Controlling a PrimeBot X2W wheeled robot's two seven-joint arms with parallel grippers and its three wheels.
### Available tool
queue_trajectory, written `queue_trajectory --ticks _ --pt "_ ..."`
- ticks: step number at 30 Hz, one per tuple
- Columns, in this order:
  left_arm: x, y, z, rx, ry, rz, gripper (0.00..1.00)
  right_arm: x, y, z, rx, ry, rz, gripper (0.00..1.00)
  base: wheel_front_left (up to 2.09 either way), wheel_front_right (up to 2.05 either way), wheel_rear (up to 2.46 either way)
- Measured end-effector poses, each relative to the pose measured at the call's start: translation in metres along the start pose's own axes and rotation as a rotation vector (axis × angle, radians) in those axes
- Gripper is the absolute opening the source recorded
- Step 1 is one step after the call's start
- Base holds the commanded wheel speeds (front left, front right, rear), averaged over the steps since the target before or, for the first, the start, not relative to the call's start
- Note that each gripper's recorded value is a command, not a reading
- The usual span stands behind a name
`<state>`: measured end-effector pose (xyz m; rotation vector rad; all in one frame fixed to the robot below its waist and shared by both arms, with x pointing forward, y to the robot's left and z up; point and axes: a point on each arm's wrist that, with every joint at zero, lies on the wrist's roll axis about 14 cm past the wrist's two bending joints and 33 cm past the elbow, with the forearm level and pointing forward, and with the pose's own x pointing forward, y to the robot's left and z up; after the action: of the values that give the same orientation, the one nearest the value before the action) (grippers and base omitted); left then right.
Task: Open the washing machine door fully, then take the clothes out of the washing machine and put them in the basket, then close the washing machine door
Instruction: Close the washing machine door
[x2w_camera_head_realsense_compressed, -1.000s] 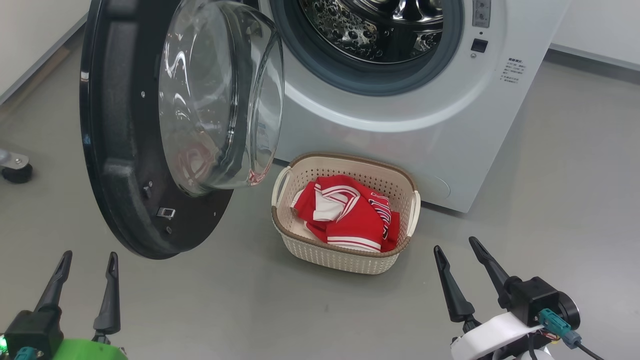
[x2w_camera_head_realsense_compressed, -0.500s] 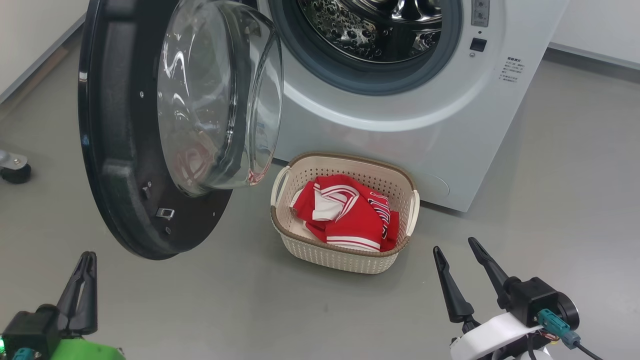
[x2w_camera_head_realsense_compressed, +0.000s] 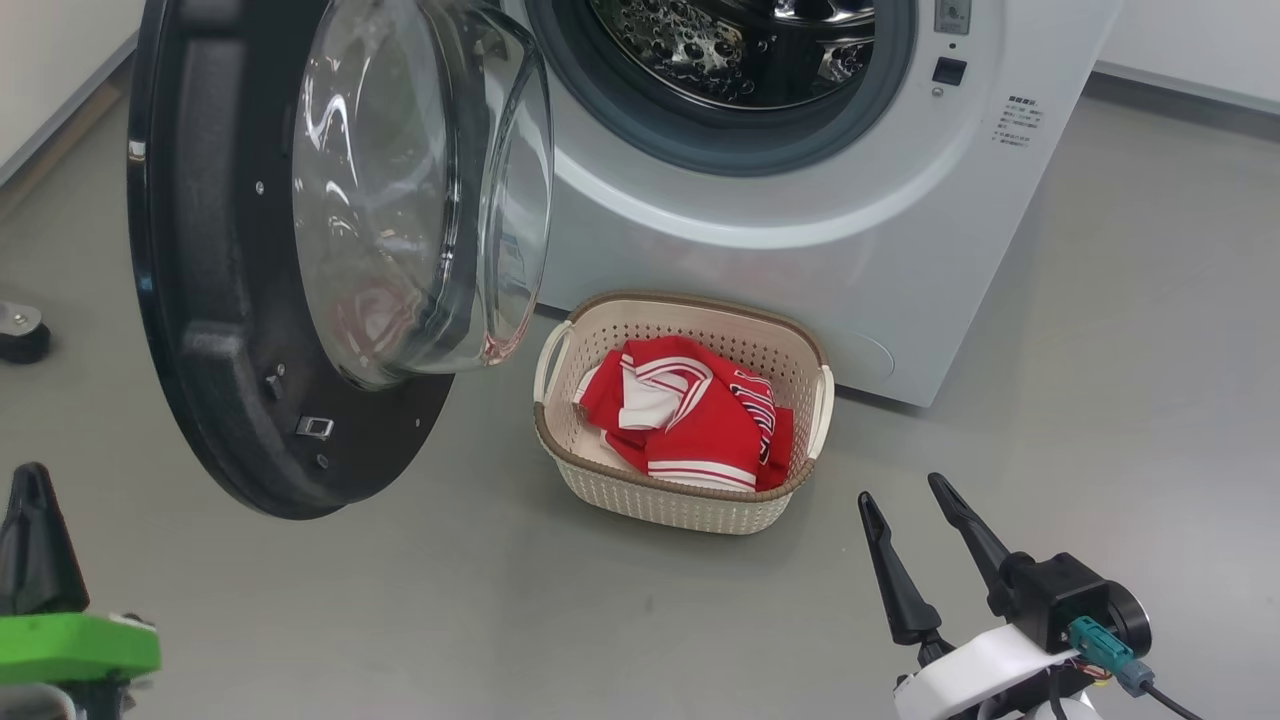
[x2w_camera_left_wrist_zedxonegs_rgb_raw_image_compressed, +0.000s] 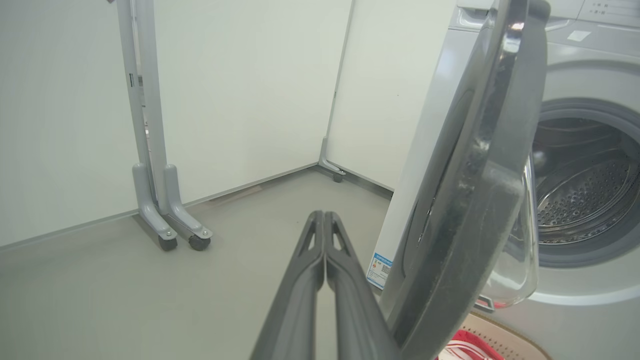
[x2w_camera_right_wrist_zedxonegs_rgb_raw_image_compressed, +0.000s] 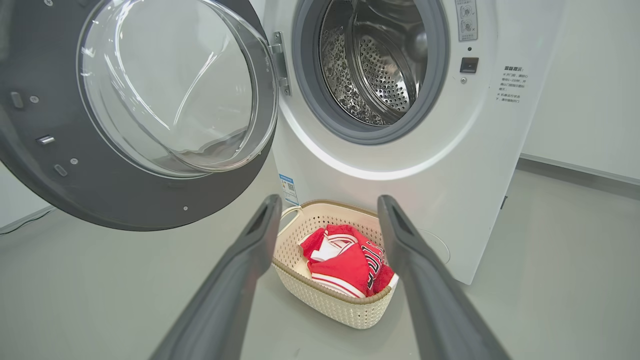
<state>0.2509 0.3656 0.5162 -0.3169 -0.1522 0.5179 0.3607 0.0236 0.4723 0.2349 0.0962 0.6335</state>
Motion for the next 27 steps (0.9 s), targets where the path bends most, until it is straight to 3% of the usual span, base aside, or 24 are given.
queue_trajectory --ticks 13,19,24,27 --pt "0.061 -0.013 0.016 -0.802 0.062 0.033 0.0 0.002 -0.01 -0.006 0.017 0.013 -0.018 1.0 0.0 0.0 0.0" --pt "0.074 -0.019 0.001 -1.044 0.211 0.055 0.0 0.001 -0.019 -0.006 0.017 0.012 -0.041 1.0 0.0 0.0 0.0" --pt "0.082 -0.051 0.0 -1.182 0.351 -0.039 0.0 0.0 -0.024 -0.008 0.012 0.017 -0.051 1.0 0.0 0.0 0.0" --pt "0.084 -0.062 0.004 -1.203 0.383 -0.09 0.0 -0.001 -0.025 -0.008 0.012 0.019 -0.054 1.0 0.0 0.0 0.0"
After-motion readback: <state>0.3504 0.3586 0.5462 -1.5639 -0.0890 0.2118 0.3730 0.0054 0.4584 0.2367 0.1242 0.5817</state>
